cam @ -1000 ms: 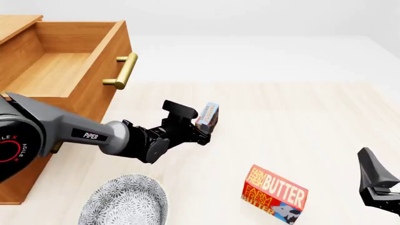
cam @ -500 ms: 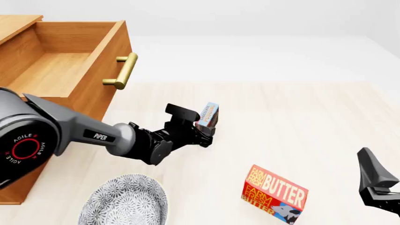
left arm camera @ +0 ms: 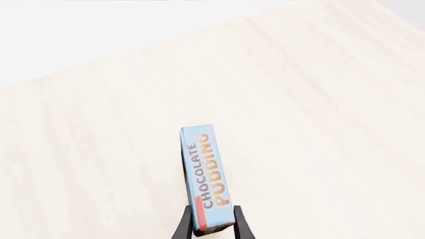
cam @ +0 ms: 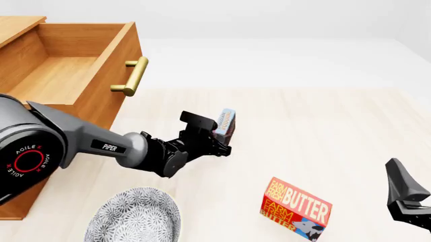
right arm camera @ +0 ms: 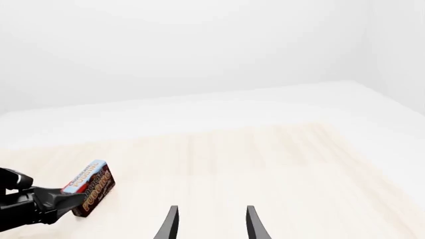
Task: Put the chocolate pudding in the top drawer of the cabinet and close it.
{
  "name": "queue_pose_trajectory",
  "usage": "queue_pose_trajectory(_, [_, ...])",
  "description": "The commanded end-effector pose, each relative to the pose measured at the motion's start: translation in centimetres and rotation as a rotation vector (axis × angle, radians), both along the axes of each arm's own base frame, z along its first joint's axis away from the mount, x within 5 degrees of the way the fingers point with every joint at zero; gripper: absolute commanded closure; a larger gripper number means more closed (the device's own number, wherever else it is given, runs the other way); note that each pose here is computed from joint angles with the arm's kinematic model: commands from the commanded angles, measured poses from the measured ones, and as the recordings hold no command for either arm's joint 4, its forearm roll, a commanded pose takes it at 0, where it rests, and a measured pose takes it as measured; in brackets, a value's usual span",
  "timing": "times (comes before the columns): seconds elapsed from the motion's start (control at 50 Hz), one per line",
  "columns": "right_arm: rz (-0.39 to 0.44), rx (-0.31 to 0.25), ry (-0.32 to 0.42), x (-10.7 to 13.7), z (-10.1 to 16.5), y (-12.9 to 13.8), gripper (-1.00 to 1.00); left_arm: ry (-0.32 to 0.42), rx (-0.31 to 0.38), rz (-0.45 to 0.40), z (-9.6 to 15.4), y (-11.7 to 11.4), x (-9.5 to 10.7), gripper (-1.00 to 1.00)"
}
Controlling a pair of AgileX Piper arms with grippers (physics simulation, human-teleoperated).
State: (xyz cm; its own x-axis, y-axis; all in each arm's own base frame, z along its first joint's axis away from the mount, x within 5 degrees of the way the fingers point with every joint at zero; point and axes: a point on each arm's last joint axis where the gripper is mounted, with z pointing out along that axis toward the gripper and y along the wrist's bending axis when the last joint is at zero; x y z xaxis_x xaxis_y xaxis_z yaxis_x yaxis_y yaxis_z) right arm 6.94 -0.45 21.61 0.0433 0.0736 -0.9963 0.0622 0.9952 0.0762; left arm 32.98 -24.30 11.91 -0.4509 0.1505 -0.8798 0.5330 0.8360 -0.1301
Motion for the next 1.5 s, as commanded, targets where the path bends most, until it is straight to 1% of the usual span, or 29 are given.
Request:
queue_pose_trajectory(0.02, [-0.001, -0.002, 0.000, 0.1, 0.0, 0.0, -1.00, -0.021, 0.010, -0.013, 0.6, -0.1, -0.1, 1.00])
queue_pose_trajectory(0.32, [-0.007, -0.009, -0.014, -0.2, 0.1, 0.0, -1.00, -0.053, 0.009, -0.029, 2.9, 0.4, -1.1, 1.00])
queue_pose_trajectory(0.52, [-0.012, -0.013, -0.031, -0.6, 0.2, 0.0, -1.00, -0.098, -0.003, -0.047, 6.1, 1.2, -2.9, 1.00])
queue_pose_trajectory(0.54, [-0.011, -0.008, -0.027, -0.6, 0.3, 0.0, -1.00, -0.112, -0.002, -0.051, 6.9, 1.4, -3.2, 1.00])
queue_pose_trajectory(0.58, [-0.011, -0.008, -0.028, -0.6, 0.3, 0.0, -1.00, -0.122, 0.000, -0.050, 7.4, 1.6, -3.2, 1.00])
queue_pose_trajectory(0.6, [-0.012, -0.007, -0.029, -0.6, 0.3, 0.0, -1.00, -0.143, 0.002, -0.049, 8.2, 2.0, -3.3, 1.00])
queue_pose_trajectory(0.66, [-0.012, -0.010, -0.031, -0.7, 0.3, 0.0, -1.00, -0.159, -0.005, -0.051, 9.4, 2.2, -3.7, 1.00])
queue_pose_trajectory(0.84, [-0.014, -0.011, -0.032, -0.7, 0.3, 0.0, -1.00, -0.189, -0.010, -0.070, 11.4, 2.3, -4.7, 1.00])
queue_pose_trajectory(0.86, [-0.015, -0.012, -0.032, -0.6, 0.3, 0.0, -1.00, -0.200, -0.015, -0.078, 12.1, 2.2, -5.0, 1.00])
queue_pose_trajectory(0.9, [-0.016, -0.013, -0.031, -0.6, 0.3, -0.1, -1.00, -0.208, -0.009, -0.087, 12.7, 2.2, -5.3, 1.00])
queue_pose_trajectory(0.98, [-0.016, -0.016, -0.031, -0.6, 0.3, -0.1, -1.00, -0.217, -0.011, -0.092, 13.5, 2.4, -5.7, 1.00])
queue_pose_trajectory(1.0, [-0.017, -0.016, -0.032, -0.6, 0.3, -0.1, -1.00, -0.220, -0.011, -0.093, 13.4, 2.5, -5.8, 1.00])
queue_pose_trajectory(1.04, [-0.017, -0.016, -0.033, -0.6, 0.3, -0.1, -1.00, -0.230, -0.014, -0.093, 14.2, 2.7, -6.1, 1.00])
queue_pose_trajectory(1.06, [-0.017, -0.016, -0.033, -0.7, 0.3, -0.1, -1.00, -0.233, -0.018, -0.093, 14.1, 2.8, -6.3, 1.00])
queue_pose_trajectory(1.14, [-0.019, -0.016, -0.035, -0.7, 0.3, -0.1, -1.00, -0.260, 0.000, -0.101, 15.2, 3.4, -6.8, 1.00])
queue_pose_trajectory(1.2, [-0.018, -0.016, -0.036, -0.8, 0.4, -0.1, -1.00, -0.266, -0.003, -0.104, 15.7, 3.5, -7.1, 1.00])
queue_pose_trajectory(1.24, [-0.019, -0.016, -0.036, -0.8, 0.4, -0.1, -1.00, -0.277, 0.012, -0.104, 16.1, 3.8, -7.1, 1.00])
queue_pose_trajectory(1.28, [-0.019, -0.015, -0.034, -0.7, 0.3, -0.1, -1.00, -0.300, 0.021, -0.080, 16.6, 4.7, -6.8, 1.00])
queue_pose_trajectory(1.38, [-0.015, -0.016, -0.036, -0.8, 0.4, 0.0, -1.00, -0.313, 0.025, -0.078, 17.5, 5.1, -7.0, 1.00])
queue_pose_trajectory(1.5, [-0.014, -0.015, -0.036, -0.8, 0.4, 0.0, -1.00, -0.342, 0.026, -0.070, 19.5, 6.0, -7.6, 1.00])
